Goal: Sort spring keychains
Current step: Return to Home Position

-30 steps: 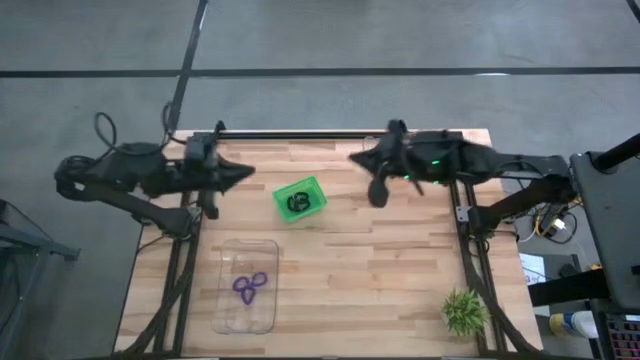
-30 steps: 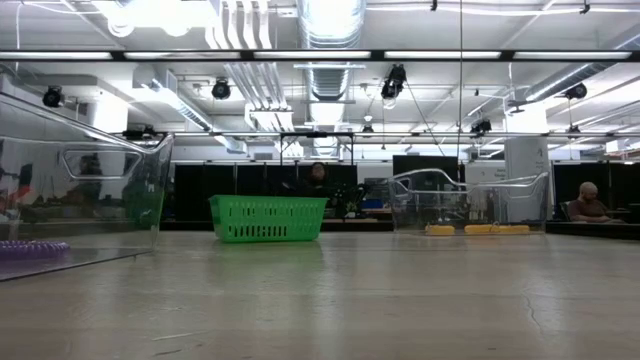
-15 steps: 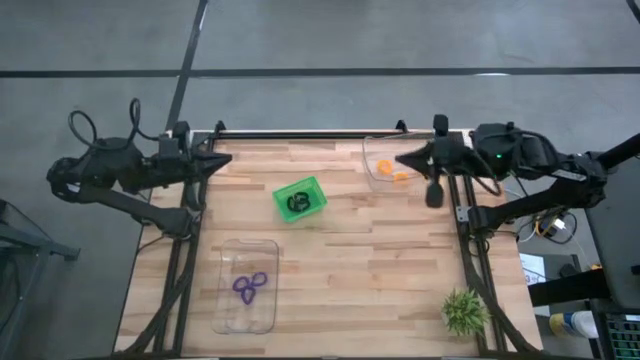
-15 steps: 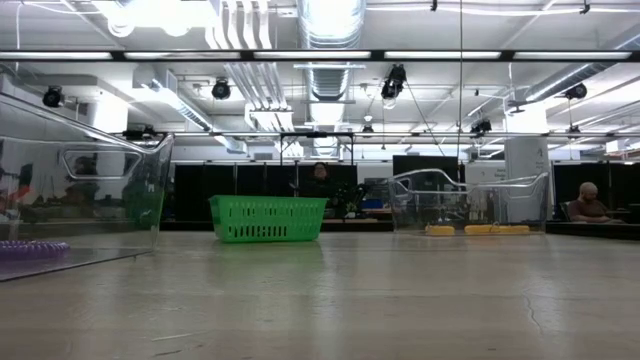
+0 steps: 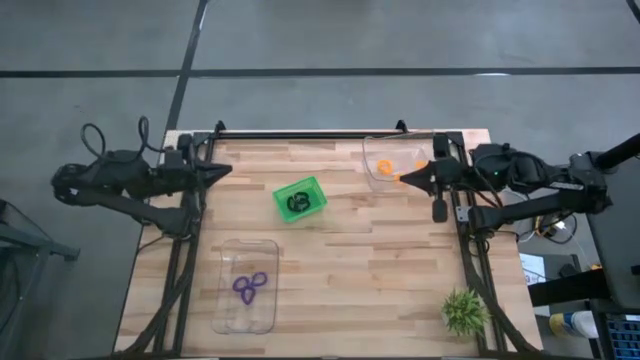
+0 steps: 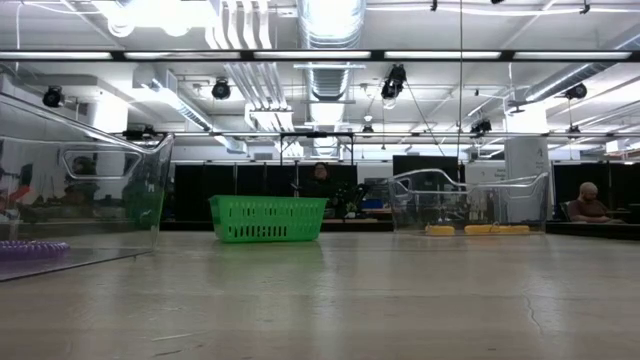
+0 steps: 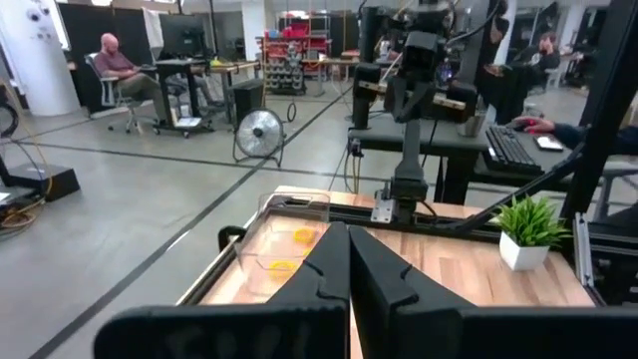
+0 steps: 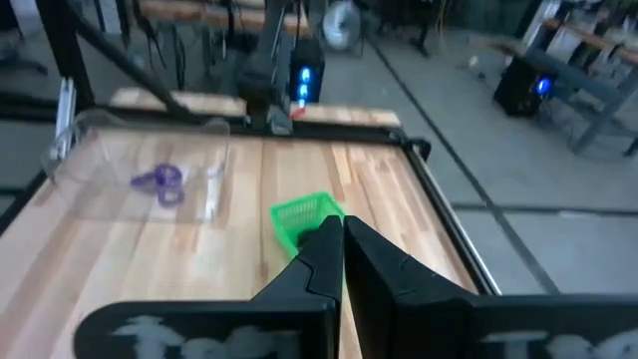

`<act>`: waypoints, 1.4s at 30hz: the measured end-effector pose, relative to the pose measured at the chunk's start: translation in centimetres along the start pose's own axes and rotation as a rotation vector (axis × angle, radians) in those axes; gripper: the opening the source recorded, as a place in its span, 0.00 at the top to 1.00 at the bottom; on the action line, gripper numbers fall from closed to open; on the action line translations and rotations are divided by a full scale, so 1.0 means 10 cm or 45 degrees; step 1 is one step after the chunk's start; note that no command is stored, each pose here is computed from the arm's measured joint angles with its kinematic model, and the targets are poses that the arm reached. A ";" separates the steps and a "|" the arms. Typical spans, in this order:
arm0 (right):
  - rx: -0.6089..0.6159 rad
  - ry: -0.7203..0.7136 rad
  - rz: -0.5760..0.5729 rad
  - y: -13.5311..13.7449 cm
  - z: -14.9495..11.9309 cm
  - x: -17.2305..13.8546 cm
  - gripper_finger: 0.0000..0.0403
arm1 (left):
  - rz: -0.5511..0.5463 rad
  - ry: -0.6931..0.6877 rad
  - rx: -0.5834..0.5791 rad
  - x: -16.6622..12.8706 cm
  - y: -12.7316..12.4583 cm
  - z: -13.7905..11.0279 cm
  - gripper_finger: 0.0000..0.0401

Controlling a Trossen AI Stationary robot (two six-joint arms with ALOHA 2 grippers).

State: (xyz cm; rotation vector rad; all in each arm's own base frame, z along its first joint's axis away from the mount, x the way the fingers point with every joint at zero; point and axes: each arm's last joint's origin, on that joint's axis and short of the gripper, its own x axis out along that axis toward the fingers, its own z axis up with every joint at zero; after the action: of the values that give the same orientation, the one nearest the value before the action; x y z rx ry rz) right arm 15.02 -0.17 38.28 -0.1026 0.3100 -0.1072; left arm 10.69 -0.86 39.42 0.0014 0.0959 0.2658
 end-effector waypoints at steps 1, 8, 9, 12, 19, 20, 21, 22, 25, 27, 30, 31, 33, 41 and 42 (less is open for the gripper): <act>0.002 -0.030 0.000 0.00 -0.05 -0.01 0.98 | -0.003 -0.019 -0.012 -0.01 0.00 -0.03 1.00; 0.079 -0.149 0.000 0.02 -0.44 -0.13 0.98 | -0.015 -0.129 -0.067 -0.09 0.05 -0.33 1.00; 0.096 -0.162 -0.001 0.02 -0.50 -0.16 0.98 | -0.015 -0.139 -0.075 -0.10 0.06 -0.37 1.00; 0.134 -0.186 0.004 0.03 -0.68 -0.24 0.98 | -0.023 -0.203 -0.123 -0.13 0.08 -0.48 1.00; 0.206 -0.233 0.014 0.04 -1.06 -0.33 0.98 | -0.045 -0.267 -0.164 -0.07 0.06 -0.88 1.00; 0.216 -0.237 0.019 0.05 -1.11 -0.34 0.98 | -0.051 -0.281 -0.178 -0.06 0.05 -0.94 1.00; 0.227 -0.239 0.023 0.05 -1.15 -0.34 0.98 | -0.061 -0.291 -0.195 -0.05 0.05 -1.01 1.00; 0.231 -0.244 0.031 0.06 -1.19 -0.34 0.98 | -0.074 -0.295 -0.205 -0.03 0.04 -1.08 1.00; 0.236 -0.272 0.044 0.07 -1.30 -0.34 0.98 | -0.134 -0.310 -0.212 0.02 0.01 -1.28 1.00; 0.238 -0.303 0.043 0.07 -1.35 -0.33 0.98 | -0.157 -0.318 -0.242 0.05 -0.01 -1.40 1.00; 0.234 -0.353 0.043 0.08 -1.43 -0.31 0.98 | -0.194 -0.332 -0.292 0.08 -0.03 -1.57 1.00; 0.235 -0.364 0.043 0.09 -1.45 -0.30 0.98 | -0.213 -0.345 -0.301 0.09 -0.03 -1.61 1.00; 0.238 -0.376 0.042 0.10 -1.52 -0.26 0.98 | -0.235 -0.359 -0.316 0.10 -0.04 -1.69 1.00; 0.309 -0.396 0.061 0.15 -1.82 -0.07 0.98 | -0.277 -0.341 -0.350 0.13 -0.06 -1.92 1.00; 0.312 -0.403 0.061 0.15 -1.86 -0.05 0.98 | -0.279 -0.355 -0.355 0.14 -0.06 -1.94 1.00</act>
State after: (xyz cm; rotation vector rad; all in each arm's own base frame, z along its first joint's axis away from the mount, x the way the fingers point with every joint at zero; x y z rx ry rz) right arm 8.96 -0.14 20.66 0.1304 -0.0178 -0.0792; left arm 10.32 -1.30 19.95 -0.2471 -0.2177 0.0567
